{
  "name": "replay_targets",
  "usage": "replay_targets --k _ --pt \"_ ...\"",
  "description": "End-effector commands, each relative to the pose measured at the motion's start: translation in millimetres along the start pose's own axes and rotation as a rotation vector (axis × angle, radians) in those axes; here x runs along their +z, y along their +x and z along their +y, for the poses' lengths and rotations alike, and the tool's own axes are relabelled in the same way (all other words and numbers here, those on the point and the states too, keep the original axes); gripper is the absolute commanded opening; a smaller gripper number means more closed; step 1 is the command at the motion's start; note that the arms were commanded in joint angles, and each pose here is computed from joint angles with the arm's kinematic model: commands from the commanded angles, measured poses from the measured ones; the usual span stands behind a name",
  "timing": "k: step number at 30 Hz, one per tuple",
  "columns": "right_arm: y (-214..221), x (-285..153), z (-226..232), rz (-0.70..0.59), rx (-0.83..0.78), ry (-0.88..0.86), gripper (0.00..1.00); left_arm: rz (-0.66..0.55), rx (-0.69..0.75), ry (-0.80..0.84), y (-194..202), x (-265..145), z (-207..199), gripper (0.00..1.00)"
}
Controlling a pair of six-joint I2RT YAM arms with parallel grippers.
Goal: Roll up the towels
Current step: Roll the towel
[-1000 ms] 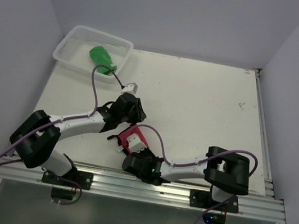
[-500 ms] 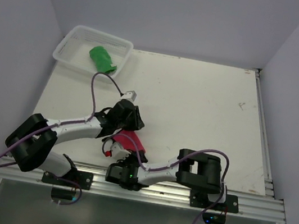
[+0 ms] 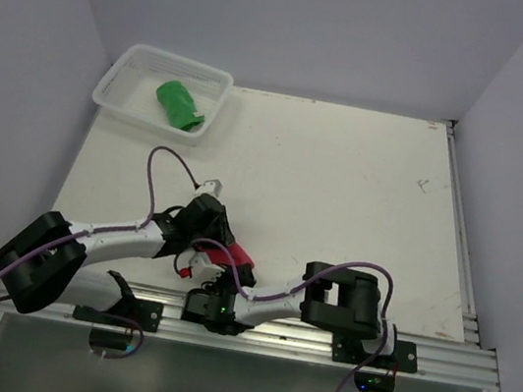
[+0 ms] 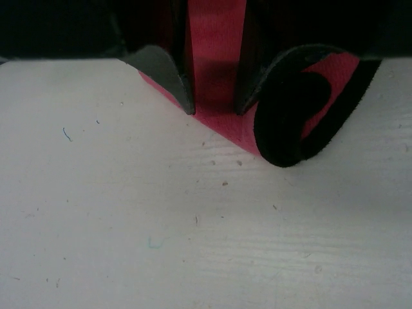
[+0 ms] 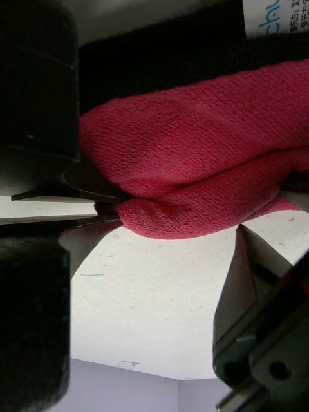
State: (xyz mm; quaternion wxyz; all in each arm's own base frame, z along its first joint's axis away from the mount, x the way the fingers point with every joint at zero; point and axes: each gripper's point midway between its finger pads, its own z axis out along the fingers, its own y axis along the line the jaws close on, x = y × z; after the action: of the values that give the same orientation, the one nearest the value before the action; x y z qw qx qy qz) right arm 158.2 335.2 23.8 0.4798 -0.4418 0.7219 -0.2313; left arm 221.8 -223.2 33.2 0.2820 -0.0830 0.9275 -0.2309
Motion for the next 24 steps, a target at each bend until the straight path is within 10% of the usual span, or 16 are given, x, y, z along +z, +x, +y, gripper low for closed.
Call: replay_targets --k 1,11,24 --pt "-4 -5 11 0.006 0.046 -0.072 0.03 -0.026 -0.032 -0.035 9 1 13 0.35" --pt "-52 -46 -36 -0.108 0.42 -0.341 0.42 -0.107 -0.037 -0.078 13 1 38 0.33" --pt "-46 -4 -55 0.049 1.073 -0.836 0.44 -0.118 -0.035 -0.083 17 3 46 0.33"
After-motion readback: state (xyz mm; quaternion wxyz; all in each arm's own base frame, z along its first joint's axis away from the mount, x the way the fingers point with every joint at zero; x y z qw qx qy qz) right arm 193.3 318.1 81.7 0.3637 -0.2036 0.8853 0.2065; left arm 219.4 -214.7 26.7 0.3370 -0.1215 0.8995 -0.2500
